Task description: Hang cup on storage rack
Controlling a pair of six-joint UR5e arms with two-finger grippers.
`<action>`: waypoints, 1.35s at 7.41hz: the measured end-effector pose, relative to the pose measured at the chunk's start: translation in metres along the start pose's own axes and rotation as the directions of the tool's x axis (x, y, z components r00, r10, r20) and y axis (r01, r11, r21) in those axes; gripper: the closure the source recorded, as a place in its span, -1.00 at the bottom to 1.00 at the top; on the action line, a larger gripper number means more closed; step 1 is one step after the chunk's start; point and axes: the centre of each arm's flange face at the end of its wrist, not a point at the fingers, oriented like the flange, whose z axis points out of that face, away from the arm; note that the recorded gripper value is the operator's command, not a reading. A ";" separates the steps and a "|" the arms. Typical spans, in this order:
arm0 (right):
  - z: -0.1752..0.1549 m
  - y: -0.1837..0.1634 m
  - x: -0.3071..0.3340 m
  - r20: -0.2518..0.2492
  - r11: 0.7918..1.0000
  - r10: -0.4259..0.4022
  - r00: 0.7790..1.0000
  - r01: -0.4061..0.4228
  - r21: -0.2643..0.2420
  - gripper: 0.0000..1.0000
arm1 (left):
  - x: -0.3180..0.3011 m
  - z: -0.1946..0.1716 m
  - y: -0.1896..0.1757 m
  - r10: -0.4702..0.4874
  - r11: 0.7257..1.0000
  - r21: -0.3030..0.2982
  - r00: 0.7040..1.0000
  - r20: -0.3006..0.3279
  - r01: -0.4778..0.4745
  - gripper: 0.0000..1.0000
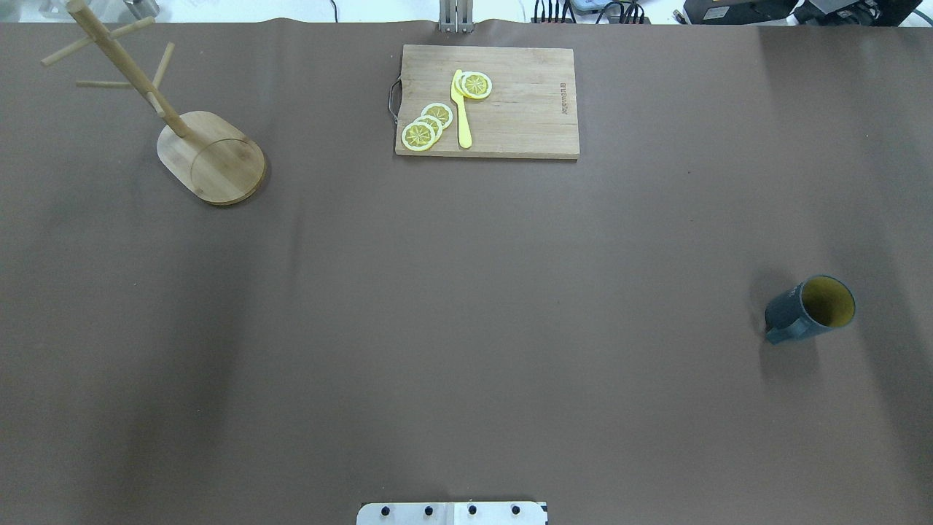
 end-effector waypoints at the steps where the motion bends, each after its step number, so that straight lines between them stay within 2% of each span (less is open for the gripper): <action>1: 0.000 0.000 0.000 0.000 1.000 0.000 1.000 0.000 0.000 -1.00 | 0.001 0.001 0.000 0.003 1.000 -0.002 1.000 0.000 -0.003 -0.99; 4: 0.000 0.000 0.000 0.000 1.000 -0.003 1.000 0.003 0.001 -1.00 | 0.009 0.003 -0.001 0.021 1.000 -0.008 1.000 -0.002 -0.021 -0.99; 7: -0.007 -0.005 -0.011 0.002 1.000 -0.028 1.000 0.028 0.015 -1.00 | 0.024 -0.011 -0.003 0.051 0.998 0.022 0.999 -0.003 -0.051 -0.99; 8: -0.014 -0.010 -0.019 0.002 0.998 -0.045 0.999 0.045 0.031 -1.00 | 0.029 -0.018 -0.004 0.060 0.998 0.035 0.998 -0.004 -0.060 -0.99; 10: -0.046 -0.023 -0.048 -0.002 0.990 -0.098 0.995 0.098 0.100 -1.00 | 0.043 -0.033 -0.008 0.085 0.994 0.071 0.996 -0.005 -0.085 -0.99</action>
